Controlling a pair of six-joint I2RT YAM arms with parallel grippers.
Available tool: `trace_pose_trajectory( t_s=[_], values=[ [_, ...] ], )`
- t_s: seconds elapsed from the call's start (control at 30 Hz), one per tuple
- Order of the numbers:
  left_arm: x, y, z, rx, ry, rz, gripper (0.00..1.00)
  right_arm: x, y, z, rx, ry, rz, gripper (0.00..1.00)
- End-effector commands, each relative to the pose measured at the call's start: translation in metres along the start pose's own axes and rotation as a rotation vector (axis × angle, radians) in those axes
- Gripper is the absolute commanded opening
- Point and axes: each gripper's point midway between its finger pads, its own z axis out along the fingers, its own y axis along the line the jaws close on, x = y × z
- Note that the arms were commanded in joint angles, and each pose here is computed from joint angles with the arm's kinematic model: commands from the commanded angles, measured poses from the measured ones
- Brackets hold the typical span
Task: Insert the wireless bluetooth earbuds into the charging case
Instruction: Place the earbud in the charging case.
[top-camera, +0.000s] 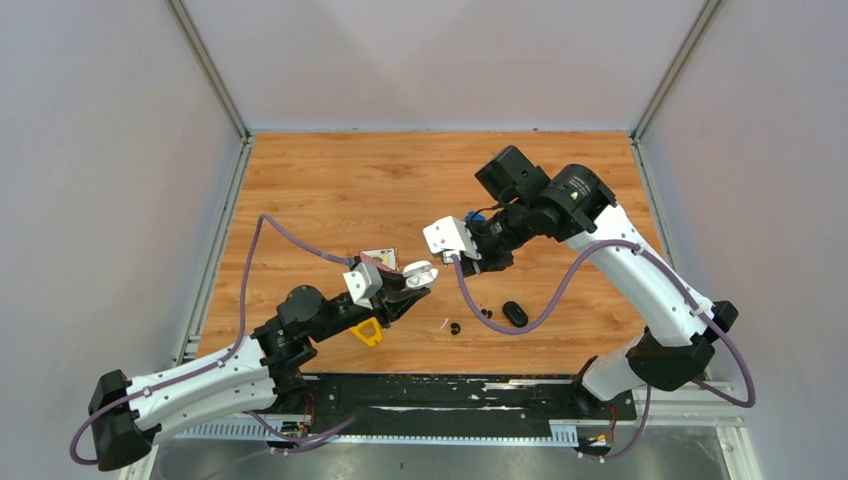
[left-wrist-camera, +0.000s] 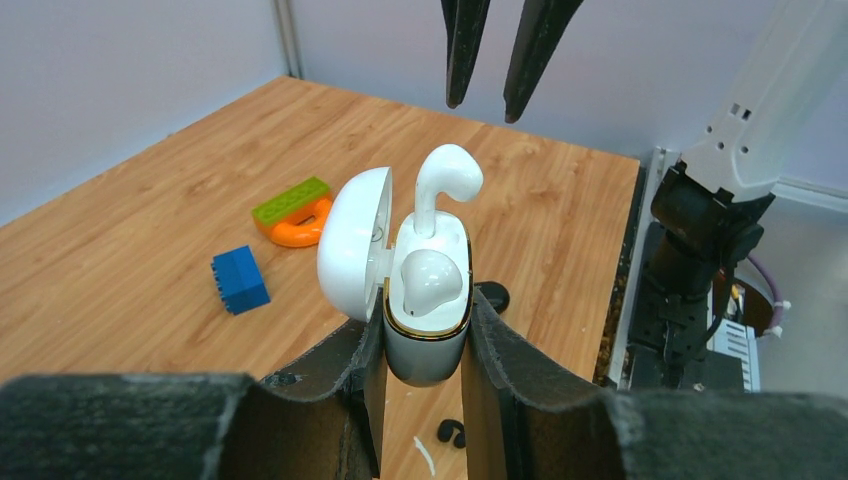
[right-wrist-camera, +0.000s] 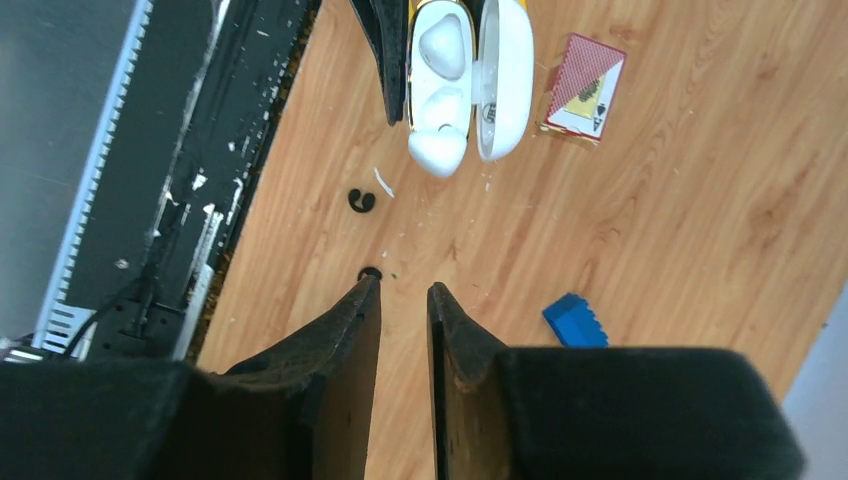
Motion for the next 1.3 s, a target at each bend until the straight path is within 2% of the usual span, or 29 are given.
trace_pose_trajectory(
  t_s=[0.0, 0.07, 0.1, 0.5, 0.97, 1.27],
  values=[
    [-0.01, -0.008, 0.002, 0.056, -0.009, 0.044, 0.0, -0.023, 0.009, 0.0, -0.057, -0.105, 0.046, 0.18],
    [-0.009, -0.01, 0.003, 0.064, -0.008, 0.044, 0.0, -0.026, 0.004, 0.001, -0.055, -0.111, 0.061, 0.04],
    [-0.009, -0.01, 0.004, 0.068, -0.007, 0.044, 0.0, -0.027, 0.003, 0.002, -0.056, -0.112, 0.064, 0.03],
    [-0.009, -0.01, 0.008, 0.067, -0.013, 0.029, 0.0, -0.028, -0.002, 0.015, -0.083, -0.104, 0.08, 0.11],
    [-0.008, -0.008, 0.008, 0.052, -0.022, 0.02, 0.0, -0.031, 0.008, 0.03, -0.122, -0.065, 0.057, 0.11],
    [-0.006, -0.008, 0.009, 0.052, -0.02, 0.016, 0.0, -0.028, -0.003, 0.037, -0.076, -0.035, 0.08, 0.11]
  ],
)
